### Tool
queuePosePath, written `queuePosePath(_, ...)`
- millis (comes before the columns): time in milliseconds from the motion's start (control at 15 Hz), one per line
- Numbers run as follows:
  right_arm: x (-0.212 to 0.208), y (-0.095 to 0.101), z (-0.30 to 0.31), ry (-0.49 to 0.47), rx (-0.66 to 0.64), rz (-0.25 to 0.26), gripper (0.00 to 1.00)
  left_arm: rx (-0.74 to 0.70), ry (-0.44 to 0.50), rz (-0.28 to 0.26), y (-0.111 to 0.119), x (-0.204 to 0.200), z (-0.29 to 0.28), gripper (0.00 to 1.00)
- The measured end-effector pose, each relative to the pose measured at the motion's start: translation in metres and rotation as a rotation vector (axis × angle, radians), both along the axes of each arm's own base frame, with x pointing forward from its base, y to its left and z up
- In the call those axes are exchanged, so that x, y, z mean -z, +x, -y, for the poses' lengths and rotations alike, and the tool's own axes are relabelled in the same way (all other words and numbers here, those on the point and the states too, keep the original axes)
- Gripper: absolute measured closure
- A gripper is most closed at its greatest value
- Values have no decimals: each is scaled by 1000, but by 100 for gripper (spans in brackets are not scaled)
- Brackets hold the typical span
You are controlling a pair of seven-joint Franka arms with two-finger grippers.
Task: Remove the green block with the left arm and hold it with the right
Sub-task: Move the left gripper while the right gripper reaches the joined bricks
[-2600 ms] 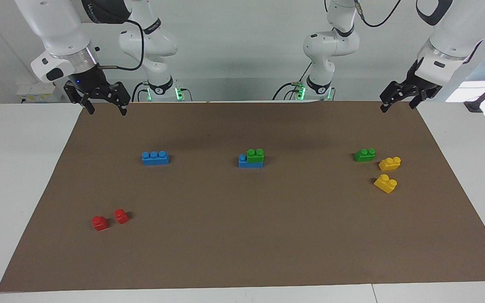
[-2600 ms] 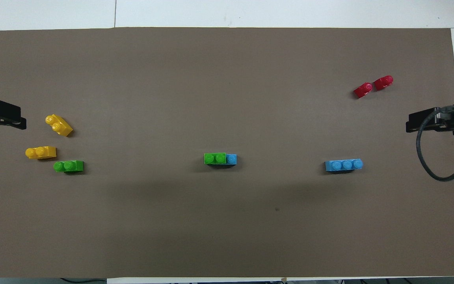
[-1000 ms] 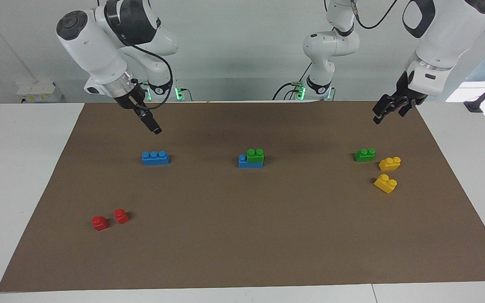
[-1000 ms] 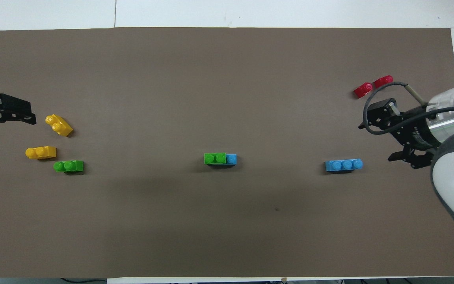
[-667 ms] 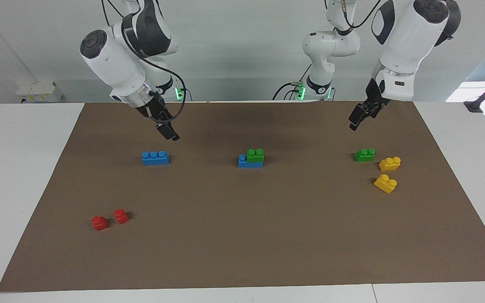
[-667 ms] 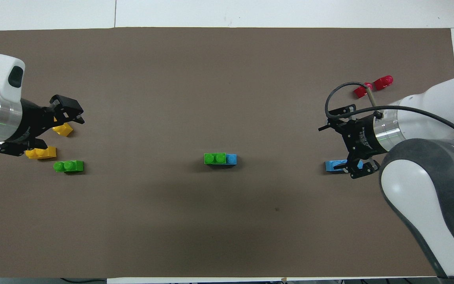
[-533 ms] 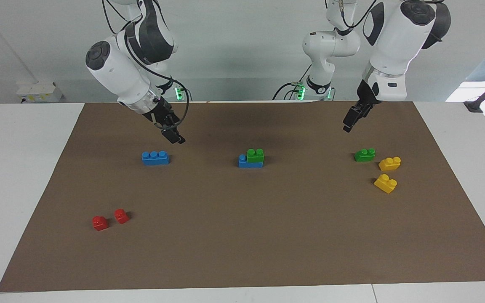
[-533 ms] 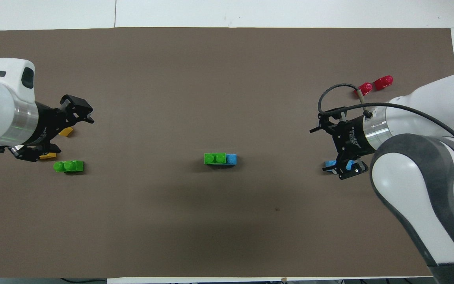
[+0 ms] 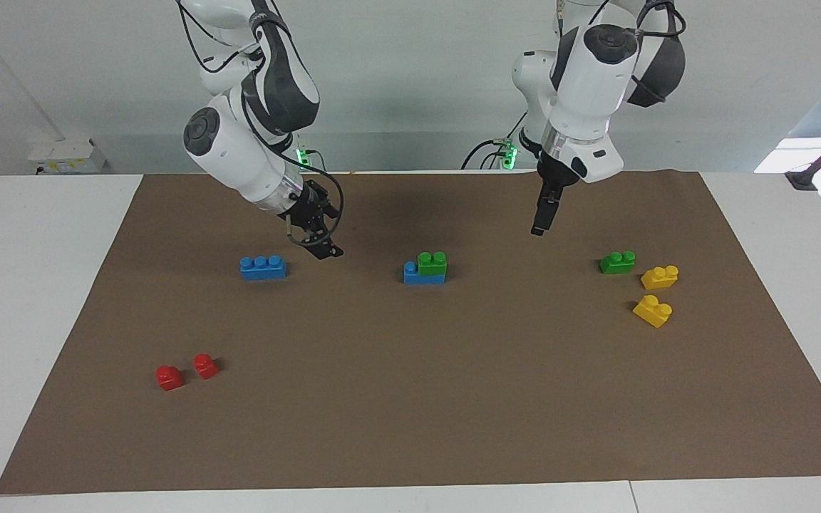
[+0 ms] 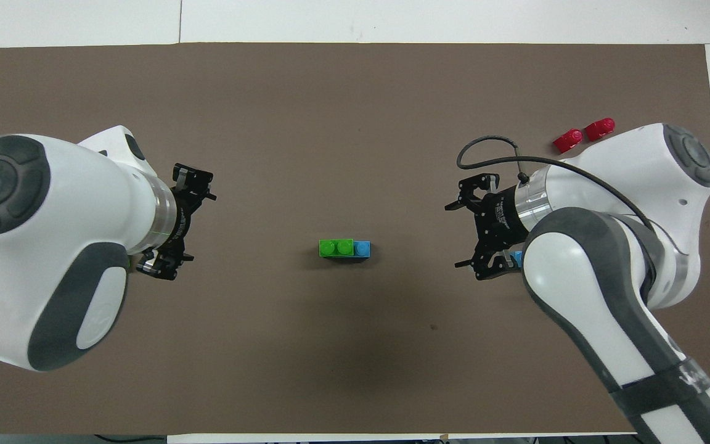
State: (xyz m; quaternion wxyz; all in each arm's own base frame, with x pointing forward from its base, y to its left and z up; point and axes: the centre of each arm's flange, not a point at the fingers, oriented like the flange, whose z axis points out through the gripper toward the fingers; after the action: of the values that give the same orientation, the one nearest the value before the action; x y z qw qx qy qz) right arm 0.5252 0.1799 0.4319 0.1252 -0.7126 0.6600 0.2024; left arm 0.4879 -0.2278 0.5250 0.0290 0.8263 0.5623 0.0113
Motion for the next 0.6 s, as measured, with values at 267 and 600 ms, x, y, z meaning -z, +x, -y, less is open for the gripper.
queuePosePath(267,21,-8,-22,15,22,0,0,-171,-25,3,-18,29,48,0)
queuePosePath(600,47,-14,-47,29,38,16,0,-323,-55,-2,-18,73,93,0)
